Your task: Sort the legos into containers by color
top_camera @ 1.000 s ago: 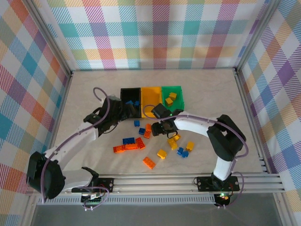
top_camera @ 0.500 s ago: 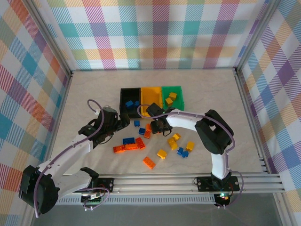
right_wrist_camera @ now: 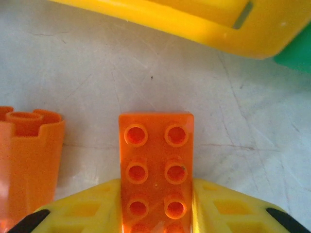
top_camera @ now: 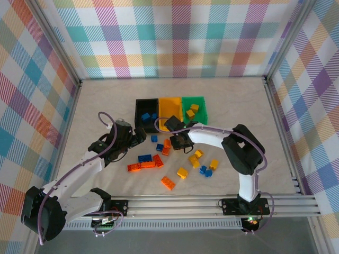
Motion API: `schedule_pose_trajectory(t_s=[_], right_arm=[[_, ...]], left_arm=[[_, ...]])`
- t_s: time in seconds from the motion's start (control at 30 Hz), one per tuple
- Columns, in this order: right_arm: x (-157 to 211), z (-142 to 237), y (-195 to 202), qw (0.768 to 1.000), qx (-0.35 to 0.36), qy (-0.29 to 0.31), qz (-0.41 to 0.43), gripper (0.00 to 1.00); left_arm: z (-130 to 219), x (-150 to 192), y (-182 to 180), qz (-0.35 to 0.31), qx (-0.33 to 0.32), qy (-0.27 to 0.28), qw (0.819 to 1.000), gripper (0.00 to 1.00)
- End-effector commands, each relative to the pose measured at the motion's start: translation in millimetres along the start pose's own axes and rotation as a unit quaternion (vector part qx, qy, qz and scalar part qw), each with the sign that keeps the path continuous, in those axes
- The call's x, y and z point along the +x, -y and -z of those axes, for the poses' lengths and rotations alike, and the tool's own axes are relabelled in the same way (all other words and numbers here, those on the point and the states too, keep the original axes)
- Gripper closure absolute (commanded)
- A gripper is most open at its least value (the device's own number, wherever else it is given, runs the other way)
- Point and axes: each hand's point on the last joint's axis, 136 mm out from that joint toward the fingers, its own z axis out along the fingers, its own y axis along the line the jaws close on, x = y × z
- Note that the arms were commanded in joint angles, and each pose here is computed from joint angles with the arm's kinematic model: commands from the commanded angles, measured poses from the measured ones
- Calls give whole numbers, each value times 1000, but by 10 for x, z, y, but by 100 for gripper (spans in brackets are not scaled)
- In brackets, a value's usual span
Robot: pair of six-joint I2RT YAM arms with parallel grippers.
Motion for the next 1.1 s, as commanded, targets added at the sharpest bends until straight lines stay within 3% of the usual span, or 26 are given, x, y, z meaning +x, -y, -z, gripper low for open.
schedule_pose_trajectory(t_s=[0.0, 0.17, 0.5, 0.67, 0.87, 1.07], right_arm=[[-272, 437, -45, 998, -21, 63, 10, 64], [-683, 723, -124, 994, -56, 98, 5, 63], [-1451, 373, 54, 994, -46, 90, -39, 61], [-1604, 242, 102, 995, -31, 83, -42, 56], [-1778, 375, 53, 993, -44, 104, -42, 34], [-1721, 643, 99, 988, -57, 132, -56, 31]], left_arm=[[56, -2, 66, -7, 11, -8, 1000, 0], [80, 36, 84, -20, 11, -26, 999, 0], [103, 208, 79, -41, 13, -74, 996, 0], [154, 243, -12, -49, -7, -84, 995, 0], [117, 363, 3, -71, -4, -119, 990, 0], [50, 519, 312, -112, 26, -149, 982, 4]])
